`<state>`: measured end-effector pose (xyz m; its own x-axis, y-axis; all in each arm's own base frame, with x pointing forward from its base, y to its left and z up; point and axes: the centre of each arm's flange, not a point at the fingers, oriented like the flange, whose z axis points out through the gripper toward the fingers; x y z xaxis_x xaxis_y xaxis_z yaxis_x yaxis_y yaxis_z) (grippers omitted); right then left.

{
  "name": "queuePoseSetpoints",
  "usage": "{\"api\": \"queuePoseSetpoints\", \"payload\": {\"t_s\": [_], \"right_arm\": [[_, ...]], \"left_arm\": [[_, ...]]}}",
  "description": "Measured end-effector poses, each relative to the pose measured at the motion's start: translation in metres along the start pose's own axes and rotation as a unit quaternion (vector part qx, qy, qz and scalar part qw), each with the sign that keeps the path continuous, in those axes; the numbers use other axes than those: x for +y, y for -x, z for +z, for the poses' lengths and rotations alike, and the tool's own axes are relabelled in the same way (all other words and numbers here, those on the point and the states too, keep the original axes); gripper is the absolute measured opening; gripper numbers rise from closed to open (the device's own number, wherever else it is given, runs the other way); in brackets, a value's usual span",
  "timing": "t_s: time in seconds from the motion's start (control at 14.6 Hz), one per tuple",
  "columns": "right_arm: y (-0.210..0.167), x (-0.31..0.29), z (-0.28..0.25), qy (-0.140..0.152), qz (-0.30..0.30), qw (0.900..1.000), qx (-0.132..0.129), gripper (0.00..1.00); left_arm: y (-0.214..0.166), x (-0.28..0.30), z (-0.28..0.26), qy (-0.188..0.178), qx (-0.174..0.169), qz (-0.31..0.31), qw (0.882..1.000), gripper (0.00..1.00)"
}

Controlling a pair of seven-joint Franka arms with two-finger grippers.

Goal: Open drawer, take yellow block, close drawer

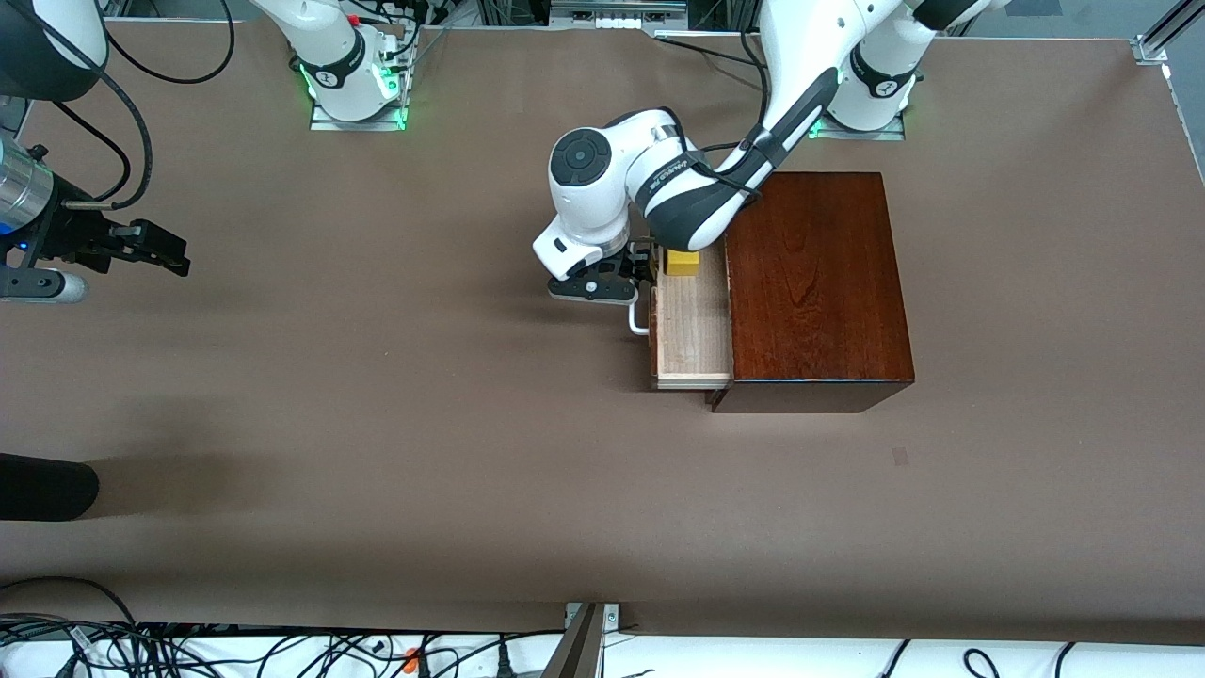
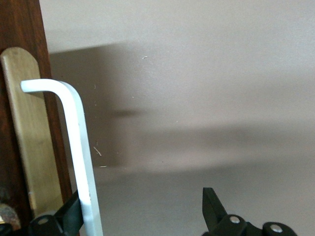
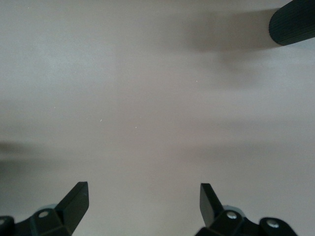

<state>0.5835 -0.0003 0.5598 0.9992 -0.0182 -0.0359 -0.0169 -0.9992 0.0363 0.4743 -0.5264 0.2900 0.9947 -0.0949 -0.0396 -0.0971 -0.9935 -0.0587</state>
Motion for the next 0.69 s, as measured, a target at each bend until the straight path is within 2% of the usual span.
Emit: {"api": "queuePoseSetpoints", "payload": {"t_s": [0.69], "right_arm": [[0.0005,0.0003,-0.0085,0.0,0.0,1.0,0.01,1.0]], "left_arm": [[0.0001,0.0104,-0.0076,0.013,0.005,-0.002,1.0,1.0]]}}
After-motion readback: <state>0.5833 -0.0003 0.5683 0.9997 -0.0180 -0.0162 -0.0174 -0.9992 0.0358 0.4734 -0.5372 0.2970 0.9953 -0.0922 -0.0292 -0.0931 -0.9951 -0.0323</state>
